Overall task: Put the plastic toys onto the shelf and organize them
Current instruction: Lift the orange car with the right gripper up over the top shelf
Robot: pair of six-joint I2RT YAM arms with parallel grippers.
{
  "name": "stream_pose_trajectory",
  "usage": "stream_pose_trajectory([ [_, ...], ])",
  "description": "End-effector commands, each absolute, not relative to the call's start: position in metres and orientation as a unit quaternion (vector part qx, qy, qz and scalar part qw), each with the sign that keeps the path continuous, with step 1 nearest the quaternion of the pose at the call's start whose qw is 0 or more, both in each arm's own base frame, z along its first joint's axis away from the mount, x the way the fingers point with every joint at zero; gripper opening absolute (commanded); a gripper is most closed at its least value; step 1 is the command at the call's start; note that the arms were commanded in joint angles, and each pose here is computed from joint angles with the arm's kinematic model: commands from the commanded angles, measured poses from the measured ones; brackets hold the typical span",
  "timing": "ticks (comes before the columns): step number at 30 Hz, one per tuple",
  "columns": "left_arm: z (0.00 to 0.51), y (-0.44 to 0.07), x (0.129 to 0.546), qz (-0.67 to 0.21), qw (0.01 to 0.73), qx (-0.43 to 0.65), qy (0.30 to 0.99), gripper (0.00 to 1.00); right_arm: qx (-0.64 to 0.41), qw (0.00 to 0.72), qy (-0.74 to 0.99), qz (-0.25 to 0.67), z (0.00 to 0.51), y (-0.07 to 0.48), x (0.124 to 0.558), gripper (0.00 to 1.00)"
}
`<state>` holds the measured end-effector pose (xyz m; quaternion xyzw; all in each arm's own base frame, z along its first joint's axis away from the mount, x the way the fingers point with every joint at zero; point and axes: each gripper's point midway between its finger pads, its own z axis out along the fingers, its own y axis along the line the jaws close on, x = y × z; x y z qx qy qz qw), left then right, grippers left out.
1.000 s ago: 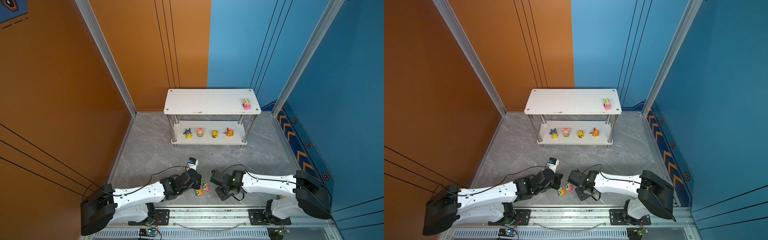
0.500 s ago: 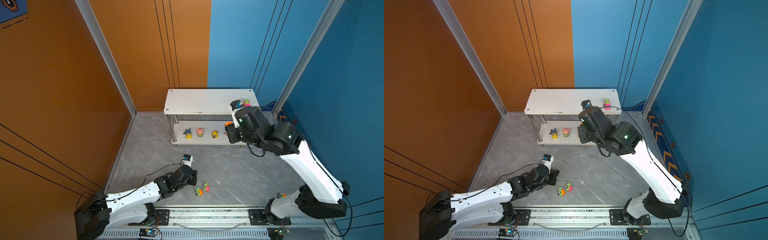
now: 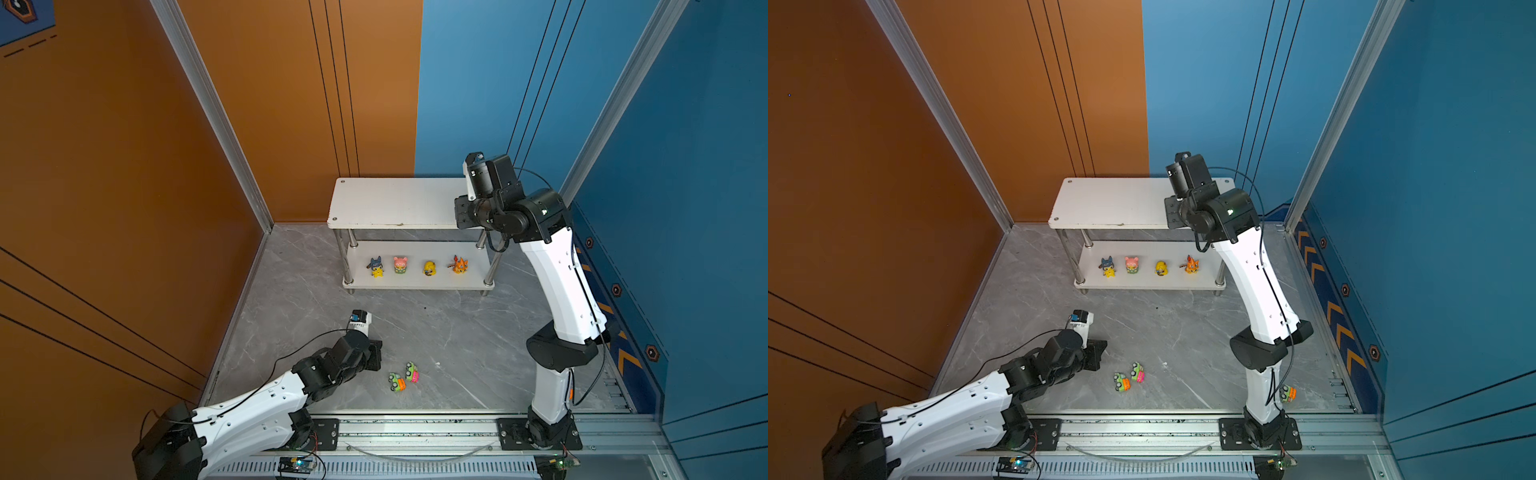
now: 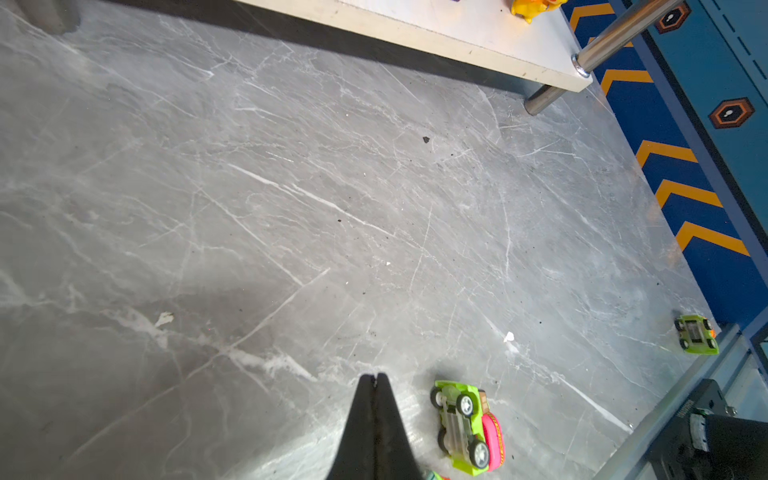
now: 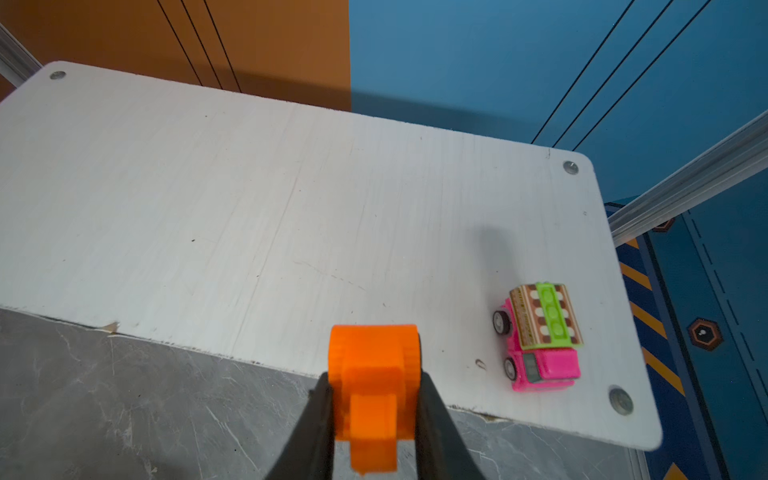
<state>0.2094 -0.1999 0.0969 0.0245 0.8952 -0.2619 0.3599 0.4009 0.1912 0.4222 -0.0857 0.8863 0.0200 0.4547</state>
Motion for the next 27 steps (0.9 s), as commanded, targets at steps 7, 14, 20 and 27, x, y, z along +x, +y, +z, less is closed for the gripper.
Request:
stream_pose_trajectory([
  [7, 0.083, -0.193, 0.206, -0.254, 0.340, 0.016, 0.905, 0.02, -0.100, 0.443, 0.890, 0.044, 0.413, 0.200, 0.411, 0.05],
  [14, 0.079, -0.198, 0.207, -0.258, 0.333, 0.013, 0.907, 0.02, -0.093, 0.420, 0.902, 0.043, 0.394, 0.197, 0.421, 0.04],
  [20, 0.077, -0.196, 0.207, -0.258, 0.335, 0.005, 0.906, 0.02, -0.084, 0.416, 0.904, 0.046, 0.390, 0.192, 0.426, 0.05],
  [27, 0.077, -0.192, 0.207, -0.249, 0.338, 0.004, 0.908, 0.05, -0.082, 0.399, 0.912, 0.051, 0.378, 0.193, 0.429, 0.10],
])
